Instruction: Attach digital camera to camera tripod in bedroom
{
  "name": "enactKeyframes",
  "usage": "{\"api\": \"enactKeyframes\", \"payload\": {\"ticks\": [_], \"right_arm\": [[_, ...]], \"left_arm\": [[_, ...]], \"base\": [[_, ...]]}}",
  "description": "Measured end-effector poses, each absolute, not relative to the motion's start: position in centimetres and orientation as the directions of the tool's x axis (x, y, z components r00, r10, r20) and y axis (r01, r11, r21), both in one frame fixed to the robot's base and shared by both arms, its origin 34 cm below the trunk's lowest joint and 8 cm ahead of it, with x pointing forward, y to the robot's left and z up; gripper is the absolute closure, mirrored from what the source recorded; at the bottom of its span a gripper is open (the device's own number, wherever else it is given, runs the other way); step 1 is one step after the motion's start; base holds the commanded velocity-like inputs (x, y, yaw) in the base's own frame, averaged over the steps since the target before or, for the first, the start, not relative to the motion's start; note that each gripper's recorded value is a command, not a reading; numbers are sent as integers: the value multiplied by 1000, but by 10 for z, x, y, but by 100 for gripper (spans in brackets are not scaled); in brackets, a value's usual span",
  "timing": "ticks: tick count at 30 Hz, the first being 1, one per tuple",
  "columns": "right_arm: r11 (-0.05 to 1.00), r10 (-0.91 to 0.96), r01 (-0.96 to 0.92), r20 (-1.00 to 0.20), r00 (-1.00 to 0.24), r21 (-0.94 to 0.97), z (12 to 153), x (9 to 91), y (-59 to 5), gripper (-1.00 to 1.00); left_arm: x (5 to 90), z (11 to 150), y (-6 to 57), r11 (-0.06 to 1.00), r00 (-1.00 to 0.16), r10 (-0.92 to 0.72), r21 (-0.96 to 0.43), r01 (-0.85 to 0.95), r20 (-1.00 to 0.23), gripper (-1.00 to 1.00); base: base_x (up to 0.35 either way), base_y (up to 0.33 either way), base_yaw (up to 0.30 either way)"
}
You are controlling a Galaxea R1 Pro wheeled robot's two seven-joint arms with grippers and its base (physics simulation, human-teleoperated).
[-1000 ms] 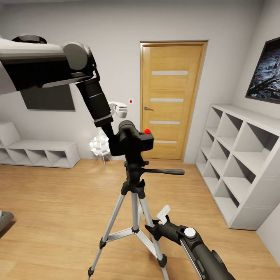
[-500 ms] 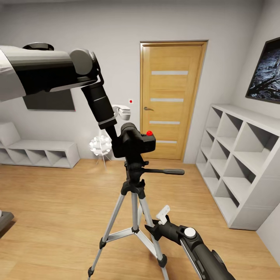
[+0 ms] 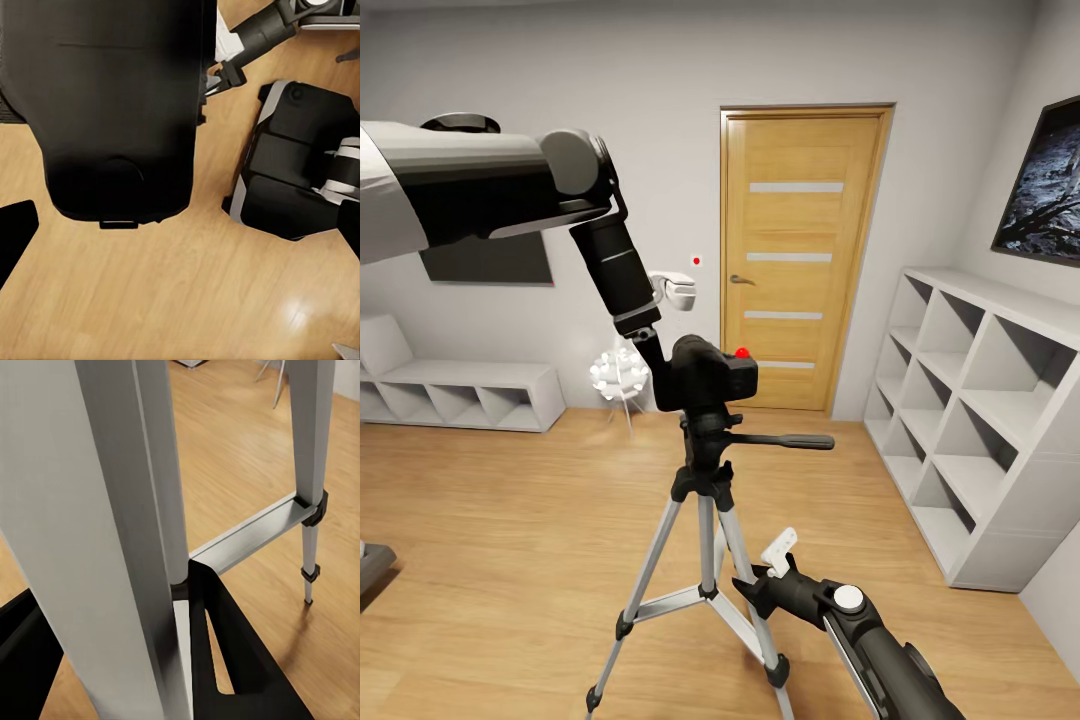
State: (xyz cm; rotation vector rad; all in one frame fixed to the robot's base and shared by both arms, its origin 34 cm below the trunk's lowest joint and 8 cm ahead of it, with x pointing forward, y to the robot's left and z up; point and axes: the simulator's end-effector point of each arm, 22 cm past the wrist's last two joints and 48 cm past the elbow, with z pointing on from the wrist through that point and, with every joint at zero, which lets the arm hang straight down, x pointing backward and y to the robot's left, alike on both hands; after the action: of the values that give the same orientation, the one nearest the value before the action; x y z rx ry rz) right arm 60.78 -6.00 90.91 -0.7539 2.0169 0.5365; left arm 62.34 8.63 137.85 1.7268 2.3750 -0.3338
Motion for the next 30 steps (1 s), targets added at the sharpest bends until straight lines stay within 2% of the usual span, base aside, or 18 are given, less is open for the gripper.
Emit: {"api": "enactKeyframes", "payload": {"ticks": [13, 23, 30], "right_arm": [[722, -301, -687, -856, -420, 82, 909, 608, -60, 100], [721, -302, -688, -856, -419, 82, 909, 608, -60, 100], [721, -303, -688, -856, -419, 82, 909, 608, -60, 100]], "left_arm": [[626, 1383, 97, 317, -325, 897, -78, 945, -299, -100], [634, 1411, 146, 381, -377, 820, -82, 921, -431, -100], [647, 1423, 210, 478, -392, 756, 33, 878, -524, -100]], "base": [[0, 0, 0], [0, 0, 0], [0, 0, 0]]}}
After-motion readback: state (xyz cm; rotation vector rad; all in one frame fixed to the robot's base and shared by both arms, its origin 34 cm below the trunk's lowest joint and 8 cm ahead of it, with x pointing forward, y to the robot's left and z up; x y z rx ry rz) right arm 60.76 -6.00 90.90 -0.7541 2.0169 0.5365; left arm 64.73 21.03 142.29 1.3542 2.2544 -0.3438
